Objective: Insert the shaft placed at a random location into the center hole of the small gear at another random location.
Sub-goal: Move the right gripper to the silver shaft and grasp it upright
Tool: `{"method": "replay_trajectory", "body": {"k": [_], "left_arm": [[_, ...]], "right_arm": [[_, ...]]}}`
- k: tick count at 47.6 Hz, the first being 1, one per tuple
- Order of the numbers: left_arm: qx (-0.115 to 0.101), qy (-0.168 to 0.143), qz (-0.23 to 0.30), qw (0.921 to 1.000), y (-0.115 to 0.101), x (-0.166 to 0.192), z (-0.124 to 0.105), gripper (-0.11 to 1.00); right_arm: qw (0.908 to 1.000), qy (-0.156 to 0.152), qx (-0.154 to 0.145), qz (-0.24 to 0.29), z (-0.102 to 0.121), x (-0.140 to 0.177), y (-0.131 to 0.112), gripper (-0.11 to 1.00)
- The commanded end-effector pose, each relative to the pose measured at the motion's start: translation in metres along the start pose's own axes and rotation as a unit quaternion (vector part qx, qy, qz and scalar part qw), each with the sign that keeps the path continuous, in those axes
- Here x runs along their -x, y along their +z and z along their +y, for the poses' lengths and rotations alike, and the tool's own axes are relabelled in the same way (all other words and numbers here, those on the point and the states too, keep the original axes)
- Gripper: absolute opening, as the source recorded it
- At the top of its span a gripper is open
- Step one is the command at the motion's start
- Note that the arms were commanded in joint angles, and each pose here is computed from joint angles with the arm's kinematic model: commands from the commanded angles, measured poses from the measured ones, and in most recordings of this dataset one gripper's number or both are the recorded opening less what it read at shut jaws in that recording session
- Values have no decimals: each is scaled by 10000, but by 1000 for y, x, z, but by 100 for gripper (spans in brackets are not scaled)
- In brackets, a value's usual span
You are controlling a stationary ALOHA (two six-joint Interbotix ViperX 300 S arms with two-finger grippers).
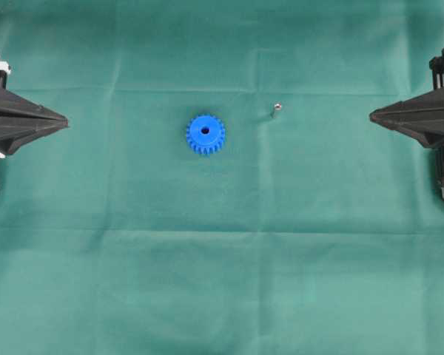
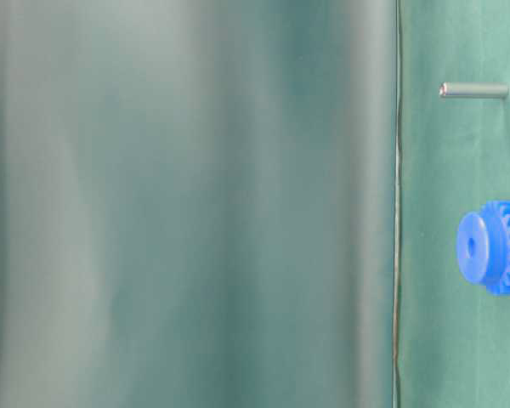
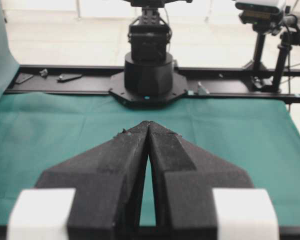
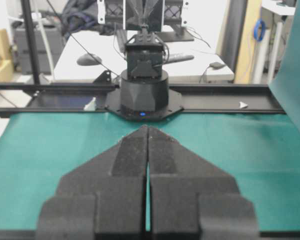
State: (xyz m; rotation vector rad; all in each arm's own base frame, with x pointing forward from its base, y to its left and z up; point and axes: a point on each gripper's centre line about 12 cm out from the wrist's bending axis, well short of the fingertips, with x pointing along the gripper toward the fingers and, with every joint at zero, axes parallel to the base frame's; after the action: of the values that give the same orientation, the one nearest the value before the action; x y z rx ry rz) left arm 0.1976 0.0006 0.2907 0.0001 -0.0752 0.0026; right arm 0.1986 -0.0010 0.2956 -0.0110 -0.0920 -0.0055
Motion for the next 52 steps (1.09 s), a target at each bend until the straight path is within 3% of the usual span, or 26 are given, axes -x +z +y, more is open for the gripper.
{"method": "replay_trajectory", "body": {"k": [1,15,28,34,45,52], "left_arm": [[-5,-25,-100,9999,10,-4,-1,0],[-51,-26,-92,9999,11,-4,-1,0],[-50,-28,-46,10000,9,-4,-1,0],[-50,-28,-15,10000,8,-5,-1,0],[-43,-20,31,10000,7,-4,0,0],[-36,-17,84,10000,6,-4,0,0]], "right_arm": [[10000,14,21,0,0,-4,4,1],[9994,-34,48,346,-2,-16,-12,1],[9958,-401,27,824,-19,-37,-46,2],[9911,-592,-13,1191,-30,-50,-69,24],[9827,-857,-48,1638,-48,-69,-114,87],[9799,-983,-92,1733,-55,-77,-139,83]]}}
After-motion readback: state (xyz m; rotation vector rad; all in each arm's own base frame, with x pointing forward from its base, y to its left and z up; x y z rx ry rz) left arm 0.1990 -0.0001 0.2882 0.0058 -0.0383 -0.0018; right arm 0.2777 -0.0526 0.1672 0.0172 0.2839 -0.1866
